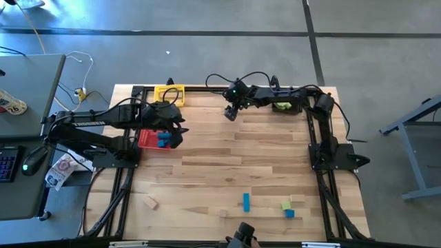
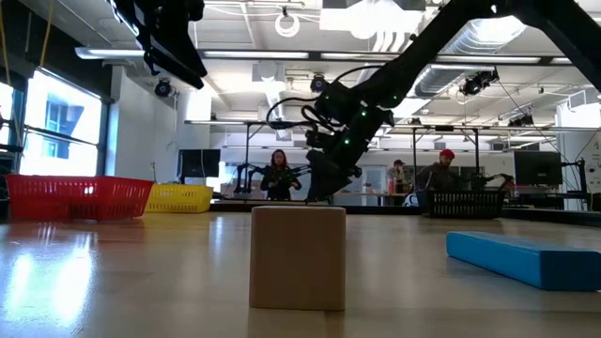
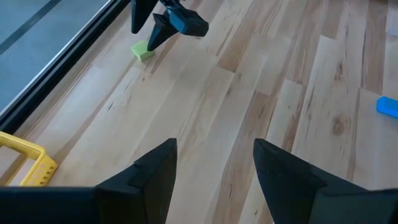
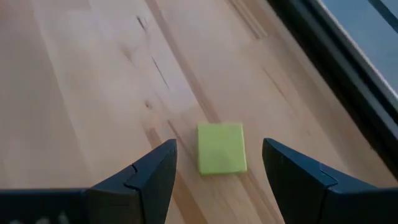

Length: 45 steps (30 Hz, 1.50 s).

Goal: Sort & place blocks by color
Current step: Put the green block into the black bin

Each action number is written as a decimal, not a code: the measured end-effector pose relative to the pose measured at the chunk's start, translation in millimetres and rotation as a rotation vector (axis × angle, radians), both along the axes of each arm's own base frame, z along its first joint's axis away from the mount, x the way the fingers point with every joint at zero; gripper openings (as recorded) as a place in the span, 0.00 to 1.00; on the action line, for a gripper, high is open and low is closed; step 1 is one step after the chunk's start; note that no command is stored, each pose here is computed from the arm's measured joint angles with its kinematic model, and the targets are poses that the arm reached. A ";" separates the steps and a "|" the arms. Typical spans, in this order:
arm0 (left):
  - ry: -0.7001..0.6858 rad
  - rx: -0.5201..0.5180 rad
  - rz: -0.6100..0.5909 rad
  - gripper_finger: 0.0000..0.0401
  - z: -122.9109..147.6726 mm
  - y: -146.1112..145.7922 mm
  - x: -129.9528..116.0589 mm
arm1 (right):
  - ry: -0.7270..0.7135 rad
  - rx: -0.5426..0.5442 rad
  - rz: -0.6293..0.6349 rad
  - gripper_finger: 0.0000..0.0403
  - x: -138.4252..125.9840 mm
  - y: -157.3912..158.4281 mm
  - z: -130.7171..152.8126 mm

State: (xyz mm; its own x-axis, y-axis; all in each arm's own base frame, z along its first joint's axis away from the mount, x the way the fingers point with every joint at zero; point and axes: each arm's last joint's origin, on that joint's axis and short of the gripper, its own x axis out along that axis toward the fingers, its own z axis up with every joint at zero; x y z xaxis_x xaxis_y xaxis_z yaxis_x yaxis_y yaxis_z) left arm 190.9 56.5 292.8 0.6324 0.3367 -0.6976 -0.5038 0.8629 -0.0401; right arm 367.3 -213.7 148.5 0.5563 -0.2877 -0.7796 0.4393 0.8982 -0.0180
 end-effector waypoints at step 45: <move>0.023 -0.006 0.001 0.49 -2.1 -0.2 -1.0 | 0.136 0.065 -0.108 0.24 -8.7 22.6 7.0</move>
